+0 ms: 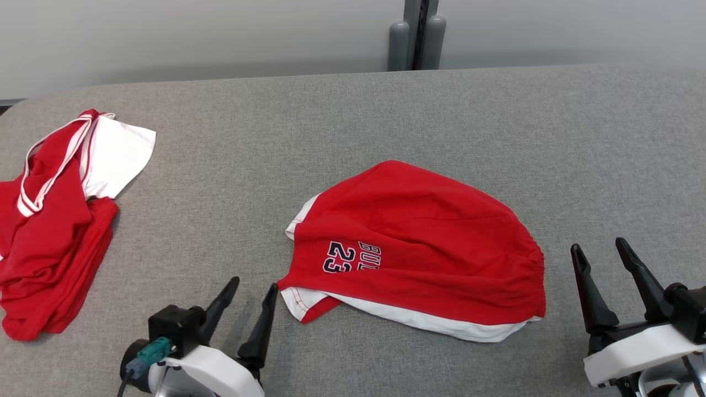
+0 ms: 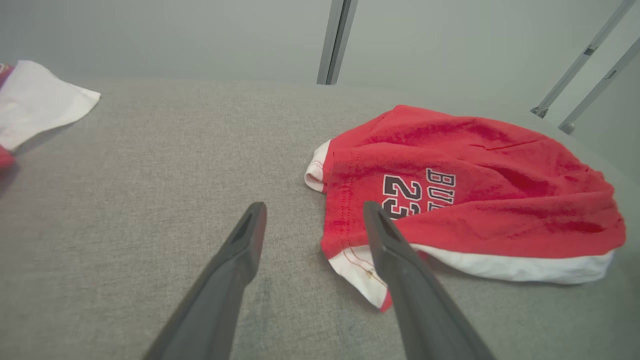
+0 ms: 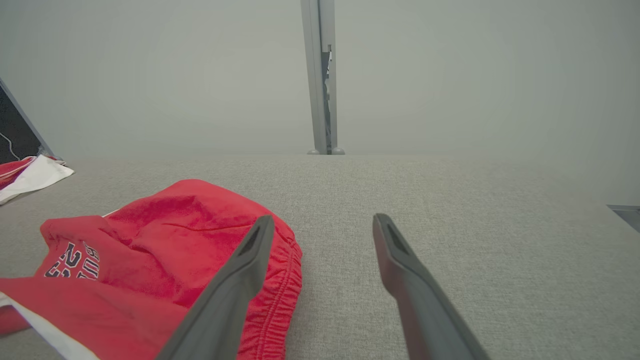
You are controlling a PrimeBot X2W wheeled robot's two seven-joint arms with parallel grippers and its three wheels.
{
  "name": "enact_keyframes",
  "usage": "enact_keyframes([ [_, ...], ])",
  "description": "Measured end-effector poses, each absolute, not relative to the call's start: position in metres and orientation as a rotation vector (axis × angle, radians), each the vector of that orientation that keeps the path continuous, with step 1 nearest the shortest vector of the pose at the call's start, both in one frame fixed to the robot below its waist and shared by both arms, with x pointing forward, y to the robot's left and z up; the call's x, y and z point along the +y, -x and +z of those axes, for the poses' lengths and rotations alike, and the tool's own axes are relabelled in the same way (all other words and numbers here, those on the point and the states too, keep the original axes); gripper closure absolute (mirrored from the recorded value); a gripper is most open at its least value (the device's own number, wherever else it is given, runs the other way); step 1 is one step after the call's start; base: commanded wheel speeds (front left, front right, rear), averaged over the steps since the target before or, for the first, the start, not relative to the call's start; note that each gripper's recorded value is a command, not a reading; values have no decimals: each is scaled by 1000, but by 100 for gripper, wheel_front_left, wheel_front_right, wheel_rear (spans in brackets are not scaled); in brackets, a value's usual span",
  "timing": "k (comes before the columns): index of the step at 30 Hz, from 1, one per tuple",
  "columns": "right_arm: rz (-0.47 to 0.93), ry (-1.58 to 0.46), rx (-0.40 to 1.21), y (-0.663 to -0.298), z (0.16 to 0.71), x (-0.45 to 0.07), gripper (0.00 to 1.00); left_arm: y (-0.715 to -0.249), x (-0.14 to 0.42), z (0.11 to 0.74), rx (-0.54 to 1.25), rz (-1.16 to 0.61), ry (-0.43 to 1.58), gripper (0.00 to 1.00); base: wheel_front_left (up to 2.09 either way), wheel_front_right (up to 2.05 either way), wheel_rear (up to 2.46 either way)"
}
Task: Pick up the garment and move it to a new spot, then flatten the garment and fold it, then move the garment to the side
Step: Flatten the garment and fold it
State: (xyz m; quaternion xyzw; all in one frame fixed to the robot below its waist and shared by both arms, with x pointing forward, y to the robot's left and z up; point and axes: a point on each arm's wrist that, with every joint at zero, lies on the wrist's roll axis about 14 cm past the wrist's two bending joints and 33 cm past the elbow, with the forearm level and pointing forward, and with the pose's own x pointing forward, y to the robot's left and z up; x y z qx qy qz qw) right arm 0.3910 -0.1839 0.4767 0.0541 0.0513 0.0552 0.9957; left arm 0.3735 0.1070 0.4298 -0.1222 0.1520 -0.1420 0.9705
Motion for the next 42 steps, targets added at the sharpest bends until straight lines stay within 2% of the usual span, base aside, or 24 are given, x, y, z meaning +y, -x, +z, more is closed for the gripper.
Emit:
enact_keyframes([
  [6,97,-117,126,-392,467,-186,0,-360,84,394,458,-349,279,0,0,0,0],
  [15,83,-127,143,-392,459,-188,0,-364,73,373,528,-383,275,0,0,0,0],
  [16,82,-128,148,-391,458,-189,0,-364,73,372,532,-385,274,9,0,0,0],
  [17,80,-129,151,-390,457,-189,0,-365,72,372,532,-386,273,51,0,0,0],
  [19,75,-130,160,-388,454,-190,0,-365,71,371,534,-394,271,100,0,0,0],
  [29,62,-145,254,-366,428,-191,0,-366,66,365,548,-416,264,100,0,0,0],
  [42,54,-147,242,-365,432,-193,0,-380,79,382,450,-368,261,100,0,0,0],
])
